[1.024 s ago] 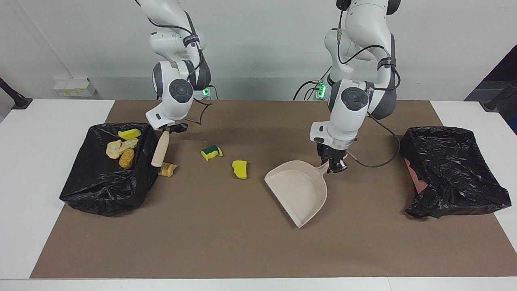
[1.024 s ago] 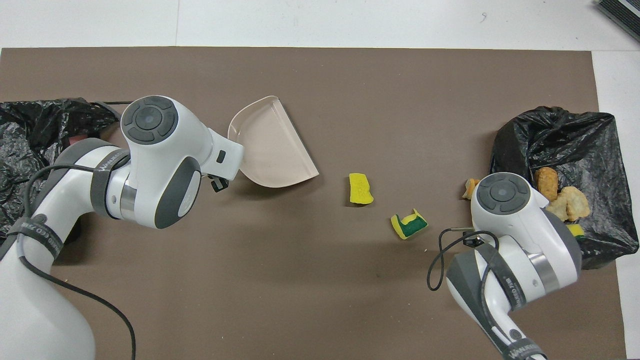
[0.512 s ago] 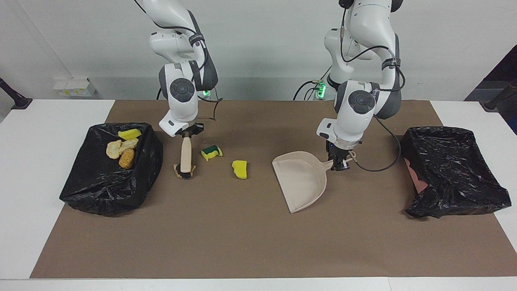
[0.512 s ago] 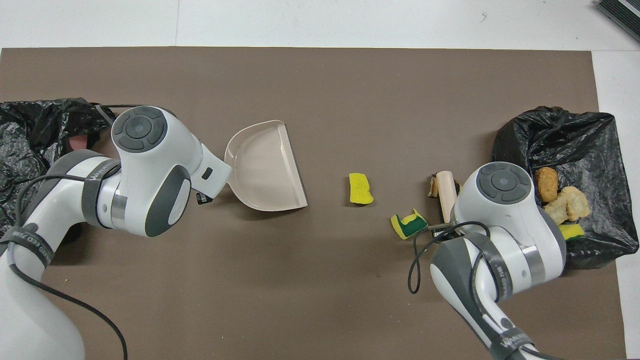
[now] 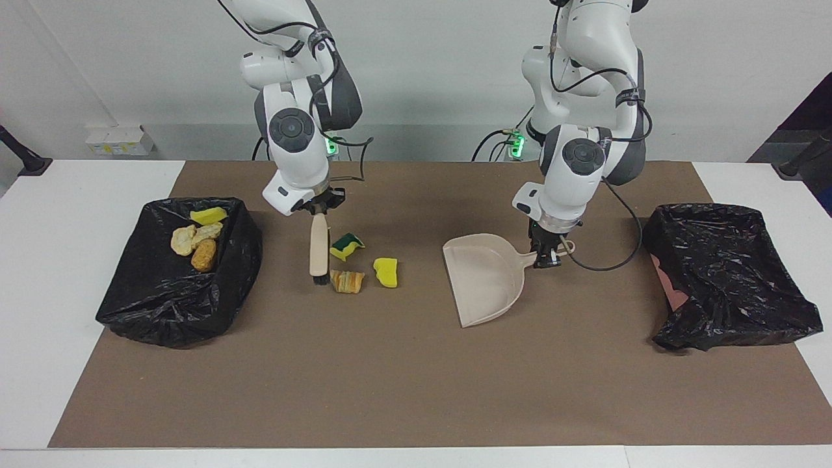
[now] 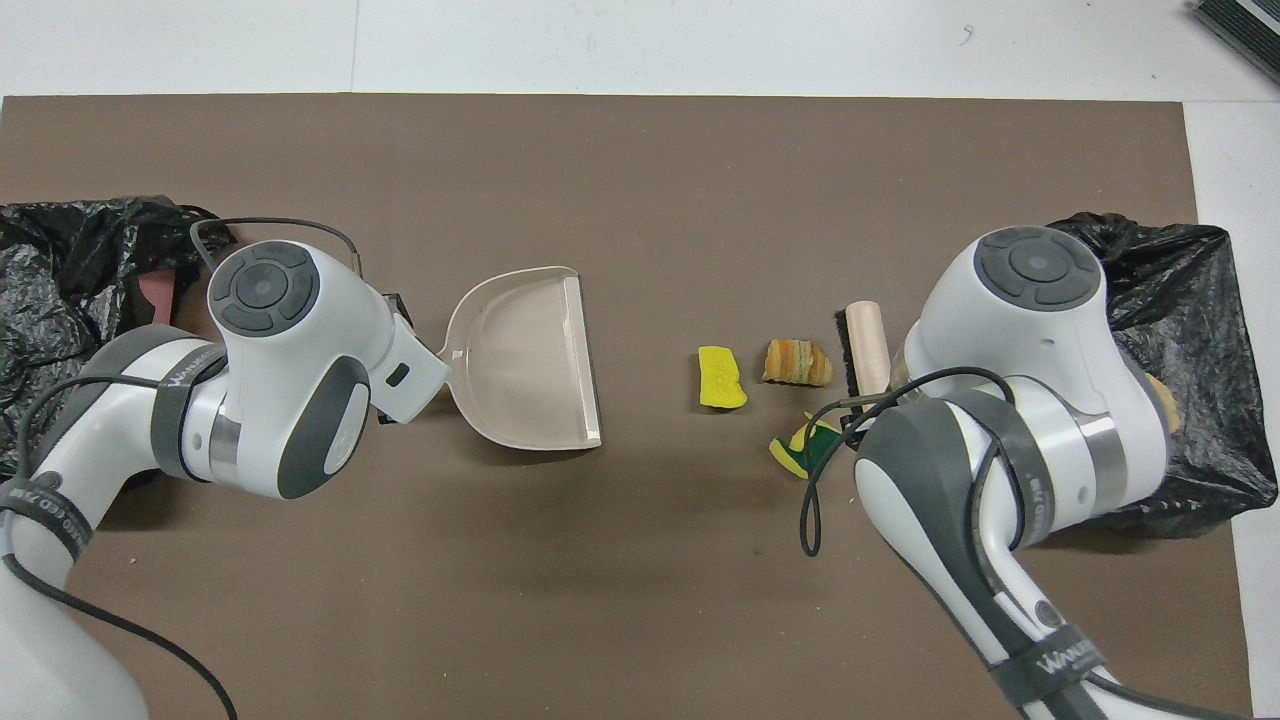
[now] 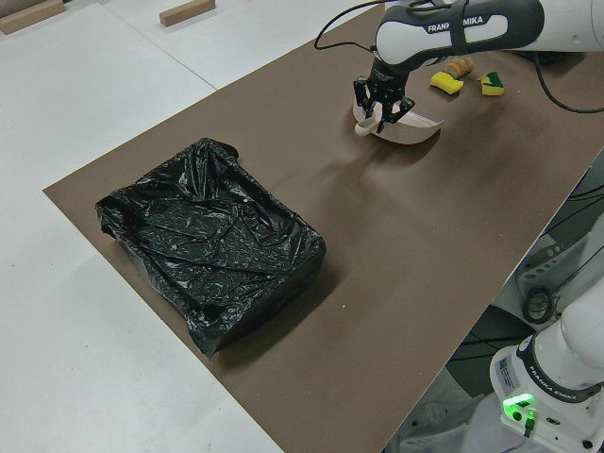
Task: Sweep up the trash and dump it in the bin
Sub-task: 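Sweep the bread and sponge into the dustpan with the right gripper's brush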
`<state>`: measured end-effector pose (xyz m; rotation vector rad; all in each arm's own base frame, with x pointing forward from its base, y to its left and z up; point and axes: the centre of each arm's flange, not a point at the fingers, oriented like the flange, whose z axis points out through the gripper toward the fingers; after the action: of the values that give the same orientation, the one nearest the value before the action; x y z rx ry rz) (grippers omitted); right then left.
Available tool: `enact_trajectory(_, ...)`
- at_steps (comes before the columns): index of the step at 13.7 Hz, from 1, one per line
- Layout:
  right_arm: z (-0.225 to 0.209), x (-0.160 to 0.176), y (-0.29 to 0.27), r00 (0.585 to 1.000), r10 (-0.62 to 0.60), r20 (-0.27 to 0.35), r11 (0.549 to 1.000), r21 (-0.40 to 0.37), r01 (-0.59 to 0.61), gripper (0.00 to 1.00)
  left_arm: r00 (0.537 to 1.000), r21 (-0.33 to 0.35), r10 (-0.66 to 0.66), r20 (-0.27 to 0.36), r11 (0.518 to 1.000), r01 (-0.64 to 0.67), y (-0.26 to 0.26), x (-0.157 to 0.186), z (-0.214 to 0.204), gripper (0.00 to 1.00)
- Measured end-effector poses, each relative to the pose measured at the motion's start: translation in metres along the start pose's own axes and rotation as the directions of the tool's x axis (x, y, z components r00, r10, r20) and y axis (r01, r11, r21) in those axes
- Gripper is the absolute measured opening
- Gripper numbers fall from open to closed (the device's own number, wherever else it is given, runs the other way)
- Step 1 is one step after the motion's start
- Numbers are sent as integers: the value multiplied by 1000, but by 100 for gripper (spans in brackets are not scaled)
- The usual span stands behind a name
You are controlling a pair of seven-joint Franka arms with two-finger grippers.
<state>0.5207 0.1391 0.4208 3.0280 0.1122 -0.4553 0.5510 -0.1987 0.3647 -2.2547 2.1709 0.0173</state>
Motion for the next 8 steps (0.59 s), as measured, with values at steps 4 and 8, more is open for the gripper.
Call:
enact_trajectory(4,39,5,25,1000,-2,5,1000,20,2,25,1000,16,10,-3,1000,-10,3,-2,5,32)
enact_trajectory(8,86,-3,1,1000,26,-6,999,19,-26,25,1000,26,13,-7,1000,-13,6,-3,6,32)
